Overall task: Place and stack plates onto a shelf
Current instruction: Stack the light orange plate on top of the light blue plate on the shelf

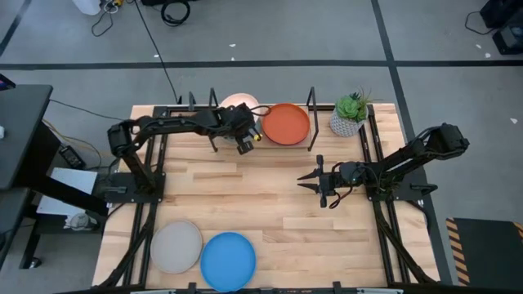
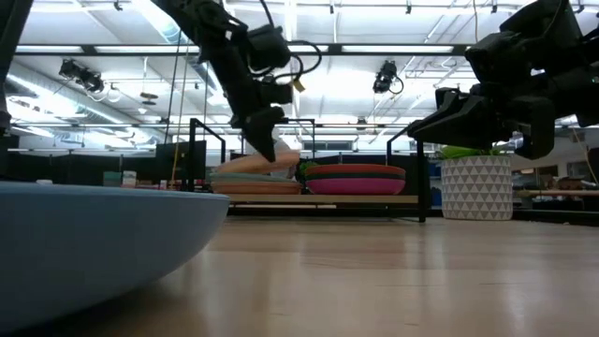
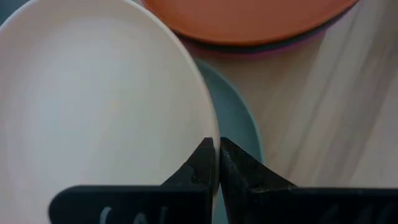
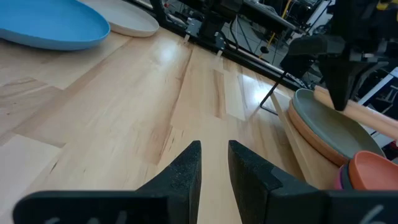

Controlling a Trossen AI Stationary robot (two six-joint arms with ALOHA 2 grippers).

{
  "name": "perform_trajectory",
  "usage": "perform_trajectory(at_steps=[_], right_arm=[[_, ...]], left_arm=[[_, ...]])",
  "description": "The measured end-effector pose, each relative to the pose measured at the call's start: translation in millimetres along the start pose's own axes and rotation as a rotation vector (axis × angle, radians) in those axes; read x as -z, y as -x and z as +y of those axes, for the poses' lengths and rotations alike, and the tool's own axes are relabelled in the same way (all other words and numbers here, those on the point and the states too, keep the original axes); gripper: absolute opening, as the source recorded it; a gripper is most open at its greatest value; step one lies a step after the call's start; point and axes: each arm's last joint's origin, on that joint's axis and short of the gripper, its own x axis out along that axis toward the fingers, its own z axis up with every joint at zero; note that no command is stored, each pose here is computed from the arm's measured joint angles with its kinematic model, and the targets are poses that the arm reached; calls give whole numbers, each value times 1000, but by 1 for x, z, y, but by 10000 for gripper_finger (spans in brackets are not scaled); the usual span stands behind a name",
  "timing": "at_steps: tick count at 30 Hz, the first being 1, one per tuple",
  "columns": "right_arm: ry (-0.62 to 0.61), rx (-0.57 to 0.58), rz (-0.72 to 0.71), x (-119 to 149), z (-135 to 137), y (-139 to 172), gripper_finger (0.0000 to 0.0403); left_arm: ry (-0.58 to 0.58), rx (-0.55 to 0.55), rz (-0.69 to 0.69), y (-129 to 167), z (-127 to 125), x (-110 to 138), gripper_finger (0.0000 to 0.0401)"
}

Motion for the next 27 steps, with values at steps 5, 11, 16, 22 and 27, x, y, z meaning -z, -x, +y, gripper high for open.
perform_trajectory(at_steps=[5,11,16,22,27], right_arm=[[3,-3,7,1,0,0,86],[4,-3,7,1,0,0,86],[4,-3,7,1,0,0,86],[4,-3,7,1,0,0,86],[4,-3,7,1,0,0,86]], left_arm=[[-1,10,20,-2,-3,2,17],[-16,30,47,2,-10,4,18],[-32,40,55,3,-16,5,33],[-63,35,60,4,-19,6,101],[-75,4,51,9,-20,1,139]])
